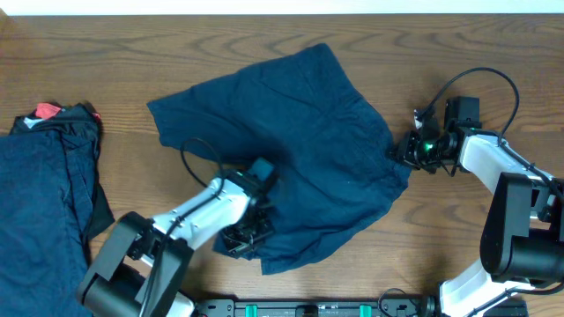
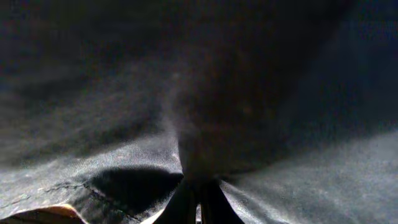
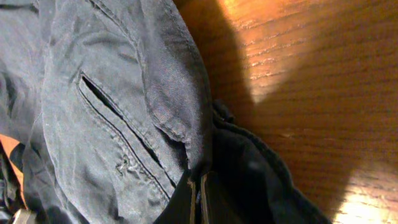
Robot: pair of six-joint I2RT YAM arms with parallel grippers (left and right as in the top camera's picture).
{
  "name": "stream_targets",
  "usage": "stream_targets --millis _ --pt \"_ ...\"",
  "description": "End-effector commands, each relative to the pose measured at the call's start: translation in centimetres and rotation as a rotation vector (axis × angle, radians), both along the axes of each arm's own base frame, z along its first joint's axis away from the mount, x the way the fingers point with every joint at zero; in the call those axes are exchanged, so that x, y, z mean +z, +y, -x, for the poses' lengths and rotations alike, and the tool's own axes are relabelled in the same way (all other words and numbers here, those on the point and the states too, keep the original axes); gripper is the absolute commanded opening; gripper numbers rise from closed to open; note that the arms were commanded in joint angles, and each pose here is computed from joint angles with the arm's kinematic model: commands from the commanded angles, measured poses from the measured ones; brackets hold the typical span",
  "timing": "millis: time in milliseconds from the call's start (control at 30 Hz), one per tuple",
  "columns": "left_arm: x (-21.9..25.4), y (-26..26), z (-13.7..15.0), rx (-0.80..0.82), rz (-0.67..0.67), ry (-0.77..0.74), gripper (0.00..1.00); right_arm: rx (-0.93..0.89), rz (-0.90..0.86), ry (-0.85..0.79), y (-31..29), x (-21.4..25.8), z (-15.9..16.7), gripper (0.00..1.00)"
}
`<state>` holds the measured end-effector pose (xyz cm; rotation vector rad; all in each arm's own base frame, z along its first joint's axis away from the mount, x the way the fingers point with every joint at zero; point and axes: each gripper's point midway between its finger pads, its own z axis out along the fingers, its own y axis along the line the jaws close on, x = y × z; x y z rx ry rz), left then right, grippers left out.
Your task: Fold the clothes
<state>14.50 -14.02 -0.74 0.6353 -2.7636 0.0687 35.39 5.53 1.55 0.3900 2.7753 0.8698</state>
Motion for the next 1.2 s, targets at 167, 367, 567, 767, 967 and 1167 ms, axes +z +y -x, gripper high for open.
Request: stream_targets --millis 167,367,567,767,967,1167 --pt "-2.5 7.4 -7.3 0.17 -0.045 -0.181 0.06 0.03 -0.018 0.006 0.6 0.0 0.2 0.01" --pt "-1.4 9.1 -13.3 0.128 0.003 -0.384 0.06 0.029 -0.02 0.012 0.6 0.0 0.4 0.01" --pt "1.6 8.8 -18.0 0.093 0.024 -0.512 0.5 0.047 -0.018 0.037 0.6 -0.2 1.1 0.01" --pt "5.1 9.0 -17.0 0.056 0.019 -0.508 0.86 0.075 -0.006 0.036 0.6 -0.3 1.5 0.01" --pt "7.5 9.2 -10.7 0.058 0.008 -0.349 0.86 0.074 0.002 0.024 0.4 -0.3 1.2 0.01" --pt "5.7 7.6 -4.5 0.042 0.013 -0.142 0.86 0.073 0.006 0.0 0.4 -0.2 0.7 0.01"
